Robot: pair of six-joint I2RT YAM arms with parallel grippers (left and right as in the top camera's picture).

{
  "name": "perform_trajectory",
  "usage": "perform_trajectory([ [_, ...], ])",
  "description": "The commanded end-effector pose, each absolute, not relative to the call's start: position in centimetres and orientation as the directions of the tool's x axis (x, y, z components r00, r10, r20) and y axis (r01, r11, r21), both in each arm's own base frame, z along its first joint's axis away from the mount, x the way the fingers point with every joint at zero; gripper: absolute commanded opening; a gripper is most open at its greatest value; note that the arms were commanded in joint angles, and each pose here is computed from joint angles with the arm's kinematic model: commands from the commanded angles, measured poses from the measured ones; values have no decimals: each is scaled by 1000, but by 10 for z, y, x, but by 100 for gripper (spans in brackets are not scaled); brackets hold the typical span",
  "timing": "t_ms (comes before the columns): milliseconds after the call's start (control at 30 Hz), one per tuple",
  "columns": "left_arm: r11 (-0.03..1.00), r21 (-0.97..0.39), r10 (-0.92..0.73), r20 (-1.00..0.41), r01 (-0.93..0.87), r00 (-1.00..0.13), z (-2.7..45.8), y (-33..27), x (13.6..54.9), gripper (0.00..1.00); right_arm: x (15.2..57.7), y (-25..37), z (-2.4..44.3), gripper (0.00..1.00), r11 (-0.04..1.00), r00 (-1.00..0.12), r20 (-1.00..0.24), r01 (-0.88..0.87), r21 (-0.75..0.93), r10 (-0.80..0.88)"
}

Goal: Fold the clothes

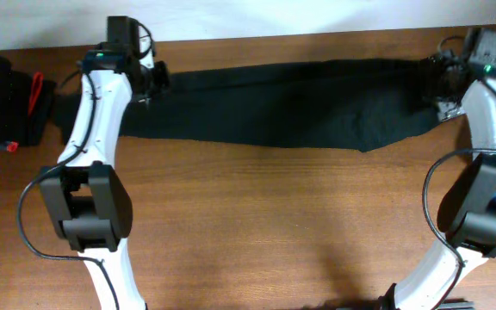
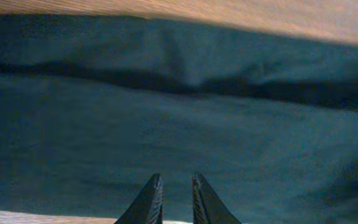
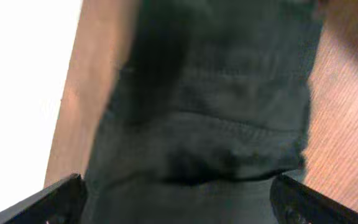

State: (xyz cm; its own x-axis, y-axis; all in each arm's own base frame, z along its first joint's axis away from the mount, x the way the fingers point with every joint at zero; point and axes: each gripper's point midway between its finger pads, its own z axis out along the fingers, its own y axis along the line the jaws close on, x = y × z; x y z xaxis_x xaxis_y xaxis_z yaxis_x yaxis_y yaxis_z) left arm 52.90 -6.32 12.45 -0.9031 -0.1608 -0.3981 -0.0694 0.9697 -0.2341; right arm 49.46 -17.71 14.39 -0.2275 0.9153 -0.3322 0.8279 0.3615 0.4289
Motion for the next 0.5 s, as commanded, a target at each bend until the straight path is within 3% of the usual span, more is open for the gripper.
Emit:
perform_trajectory([
  [0, 981, -185, -128, -381, -60, -915, 111, -62, 526, 17, 500, -188, 189, 99, 483, -284, -493, 806, 343, 822],
  [167, 981, -184, -125, -375, -59, -918, 110, -63, 524, 26, 504, -173, 201, 99, 554, -364, -470, 746, 369, 804],
  [300, 982, -176, -127, -337, -71, -933, 106, -60, 515, 27, 491, -164, 191, 99, 628, -479, -442, 717, 301, 759],
  [400, 982, -168, -129, -299, -81, -946, 102, -57, 506, 4, 476, -159, 182, 99, 714, -597, -420, 667, 214, 684],
  [467, 982, -165, -131, -281, -87, -951, 101, -56, 501, 0, 463, -154, 175, 100, 761, -671, -383, 629, 159, 635],
])
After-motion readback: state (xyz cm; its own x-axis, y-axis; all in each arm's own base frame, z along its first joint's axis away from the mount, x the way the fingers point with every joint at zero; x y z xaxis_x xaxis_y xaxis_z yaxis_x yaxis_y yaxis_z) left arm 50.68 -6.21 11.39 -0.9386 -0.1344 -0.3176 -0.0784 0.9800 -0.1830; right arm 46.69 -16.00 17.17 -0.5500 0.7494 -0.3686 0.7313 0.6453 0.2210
